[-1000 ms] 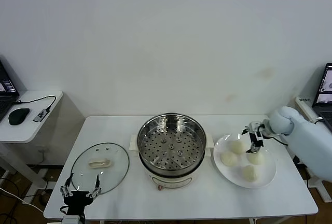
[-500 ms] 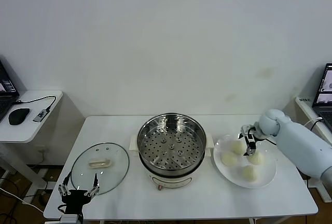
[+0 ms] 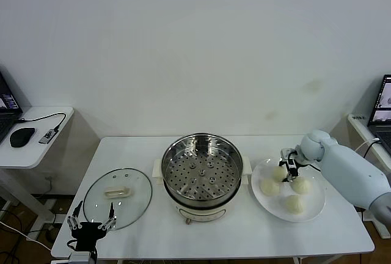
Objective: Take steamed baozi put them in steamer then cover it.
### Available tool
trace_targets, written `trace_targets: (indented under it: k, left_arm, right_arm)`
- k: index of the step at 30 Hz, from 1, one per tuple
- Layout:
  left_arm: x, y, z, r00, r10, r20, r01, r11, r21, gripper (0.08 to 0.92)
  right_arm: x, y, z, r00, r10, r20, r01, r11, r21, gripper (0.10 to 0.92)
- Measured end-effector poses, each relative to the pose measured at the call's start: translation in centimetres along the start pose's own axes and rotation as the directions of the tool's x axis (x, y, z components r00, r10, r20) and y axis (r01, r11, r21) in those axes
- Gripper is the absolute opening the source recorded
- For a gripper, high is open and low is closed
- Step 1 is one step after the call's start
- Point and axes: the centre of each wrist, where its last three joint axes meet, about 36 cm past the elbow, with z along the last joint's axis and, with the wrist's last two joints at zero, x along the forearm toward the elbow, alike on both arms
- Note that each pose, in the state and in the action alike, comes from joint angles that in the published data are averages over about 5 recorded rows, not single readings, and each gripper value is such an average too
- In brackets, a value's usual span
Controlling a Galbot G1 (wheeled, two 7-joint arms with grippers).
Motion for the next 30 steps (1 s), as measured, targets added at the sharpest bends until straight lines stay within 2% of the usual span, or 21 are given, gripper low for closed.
trace_targets:
  k: [6,14,24,30]
  left_arm:
    - [-0.1,0.0,-0.1,1.0,0.002,0.0,-0.002,1.0,0.012,0.823]
    - [-0.2,-0.1,-0.2,0.9994,0.035,0.004,-0.035,0.996,0.078,0.823]
    - [-0.7,-0.4,0.2,0.9973,0.07,0.024,-0.074,0.976,0.206,0.823]
    - [-1.1,-0.3,0.3,0.9954,0.087,0.041,-0.095,0.963,0.254,0.823]
  right_arm:
    - [2.2,-0.6,0.1,1.0,0.013,0.006,-0.013,1.0,0.01,0.494]
    - [8.8,-2.3,-0.2,0.996,0.075,0.045,-0.077,0.996,0.037,0.499]
    - [18.1,-5.3,-5.8,0.968,0.161,0.194,-0.193,0.968,0.158,0.501]
    - [21.4,-6.6,-11.2,0.944,0.159,0.289,-0.24,0.932,0.272,0.501]
